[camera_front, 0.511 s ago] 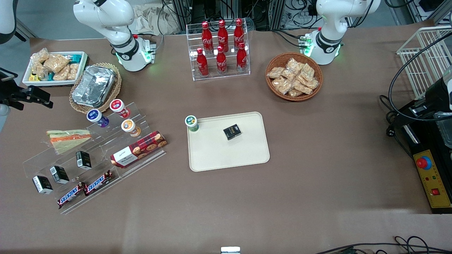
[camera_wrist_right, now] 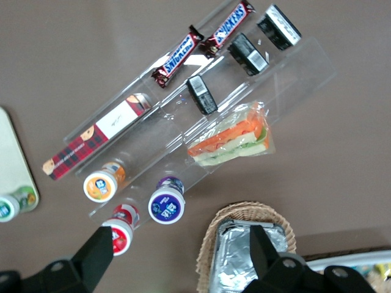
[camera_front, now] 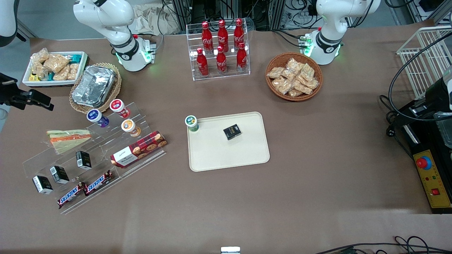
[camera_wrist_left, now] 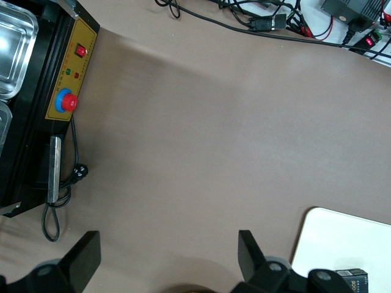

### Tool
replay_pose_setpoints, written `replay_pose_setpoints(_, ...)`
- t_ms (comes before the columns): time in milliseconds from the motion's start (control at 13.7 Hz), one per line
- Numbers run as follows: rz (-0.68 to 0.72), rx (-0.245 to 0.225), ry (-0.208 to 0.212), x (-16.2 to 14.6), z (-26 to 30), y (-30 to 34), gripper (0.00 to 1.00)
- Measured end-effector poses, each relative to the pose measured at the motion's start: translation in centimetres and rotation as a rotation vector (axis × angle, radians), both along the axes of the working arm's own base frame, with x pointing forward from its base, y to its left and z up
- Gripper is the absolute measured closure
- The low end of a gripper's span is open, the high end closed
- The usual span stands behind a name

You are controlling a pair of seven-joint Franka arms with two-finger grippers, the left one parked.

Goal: Place sandwich on tray

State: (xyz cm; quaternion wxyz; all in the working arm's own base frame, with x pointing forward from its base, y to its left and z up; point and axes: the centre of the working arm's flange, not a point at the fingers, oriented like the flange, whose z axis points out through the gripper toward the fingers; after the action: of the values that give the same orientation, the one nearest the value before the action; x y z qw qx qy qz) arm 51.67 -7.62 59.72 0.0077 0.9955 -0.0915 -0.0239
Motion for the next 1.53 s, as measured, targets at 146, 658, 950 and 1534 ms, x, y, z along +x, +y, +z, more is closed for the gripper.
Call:
replay_pose_setpoints(146,-0.145,-0.007,-0.008,0.1,0.1,-0.1,0.0)
replay_pose_setpoints(658,-0.662,-0.047,-0.018,0.5,0.1,-0.8,0.0)
replay_pose_setpoints(950,-0.647,-0.157,-0.133,2.8,-1.0,-3.2,0.0)
replay_pose_setpoints(1534,-0.719,-0.171,-0.108,3.3,-2.3,-3.9,0.0)
